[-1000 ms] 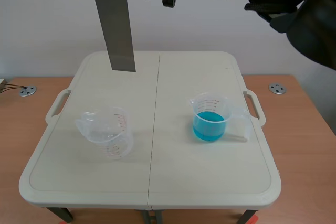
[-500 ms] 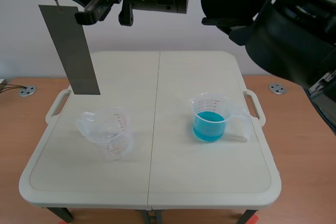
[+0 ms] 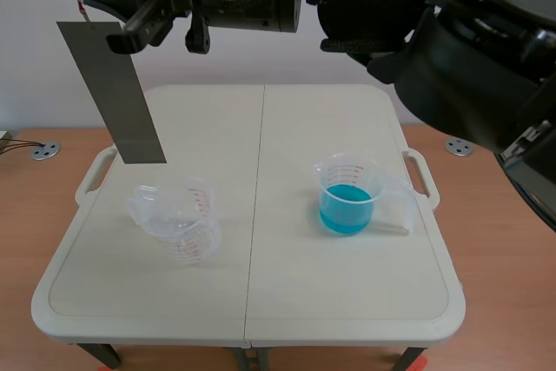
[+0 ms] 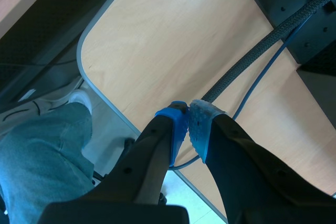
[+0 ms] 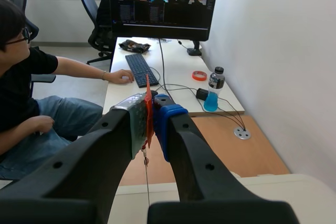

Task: Hold the metal plate by the orange handle, dip it into the blue solution, take it out and point at it, then put the plate back in the beaker on the left.
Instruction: 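Put the plate into the left beaker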

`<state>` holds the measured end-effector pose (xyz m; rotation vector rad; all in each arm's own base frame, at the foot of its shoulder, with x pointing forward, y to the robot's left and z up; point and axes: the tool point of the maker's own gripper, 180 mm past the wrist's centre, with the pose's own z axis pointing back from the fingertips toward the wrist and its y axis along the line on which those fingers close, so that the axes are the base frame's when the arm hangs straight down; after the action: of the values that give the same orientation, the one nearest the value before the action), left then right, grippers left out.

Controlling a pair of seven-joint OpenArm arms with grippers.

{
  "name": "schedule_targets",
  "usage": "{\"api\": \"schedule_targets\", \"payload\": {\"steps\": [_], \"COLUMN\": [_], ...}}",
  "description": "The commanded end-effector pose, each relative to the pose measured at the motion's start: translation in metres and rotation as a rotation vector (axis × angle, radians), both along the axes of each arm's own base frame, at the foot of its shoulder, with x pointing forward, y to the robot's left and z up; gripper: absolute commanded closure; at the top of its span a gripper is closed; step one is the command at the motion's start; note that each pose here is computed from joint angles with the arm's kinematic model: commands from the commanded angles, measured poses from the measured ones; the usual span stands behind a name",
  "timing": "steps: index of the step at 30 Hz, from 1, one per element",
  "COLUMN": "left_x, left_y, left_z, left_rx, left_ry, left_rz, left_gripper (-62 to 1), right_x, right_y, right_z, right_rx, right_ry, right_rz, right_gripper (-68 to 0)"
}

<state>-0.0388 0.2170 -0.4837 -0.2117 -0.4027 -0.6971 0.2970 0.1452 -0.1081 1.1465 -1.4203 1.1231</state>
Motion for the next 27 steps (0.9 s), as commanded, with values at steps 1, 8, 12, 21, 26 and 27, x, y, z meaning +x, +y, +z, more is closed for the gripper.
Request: {"api": "schedule_targets", "payload": {"steps": [1,8,12,21,26,27], "left_x": [0.000,0.000,0.000,0.000,0.000,0.000], "left_y": [0.000,-0.001,0.000,0.000,0.000,0.000], "left_z": [0.002,0.002,0.002,0.002,0.002,0.002], "left_rx": [-0.006,-0.006,-0.006,-0.006,-0.006,-0.006], "left_ry": [-0.004,-0.005,-0.004,-0.004,-0.005,-0.005], "left_rz": [0.006,0.006,0.006,0.006,0.006,0.006], "left_gripper": [-5.7,-5.7,-5.8,-5.8,-5.8,-5.7], "right_x": [0.006,0.018,0.020,0.018,0.012,0.010], "right_y": [0.001,0.008,0.013,0.018,0.018,0.018], "right_z": [0.012,-0.004,-0.009,-0.024,-0.041,-0.044], "right_rx": [0.044,0.026,0.026,0.016,0.000,-0.004], "right_ry": [0.000,0.044,0.065,0.111,0.141,0.146], "right_rz": [-0.006,-0.026,-0.025,-0.012,-0.015,-0.016], "right_gripper": [-1.1,-1.1,-1.1,-1.1,-1.1,-1.1]}}
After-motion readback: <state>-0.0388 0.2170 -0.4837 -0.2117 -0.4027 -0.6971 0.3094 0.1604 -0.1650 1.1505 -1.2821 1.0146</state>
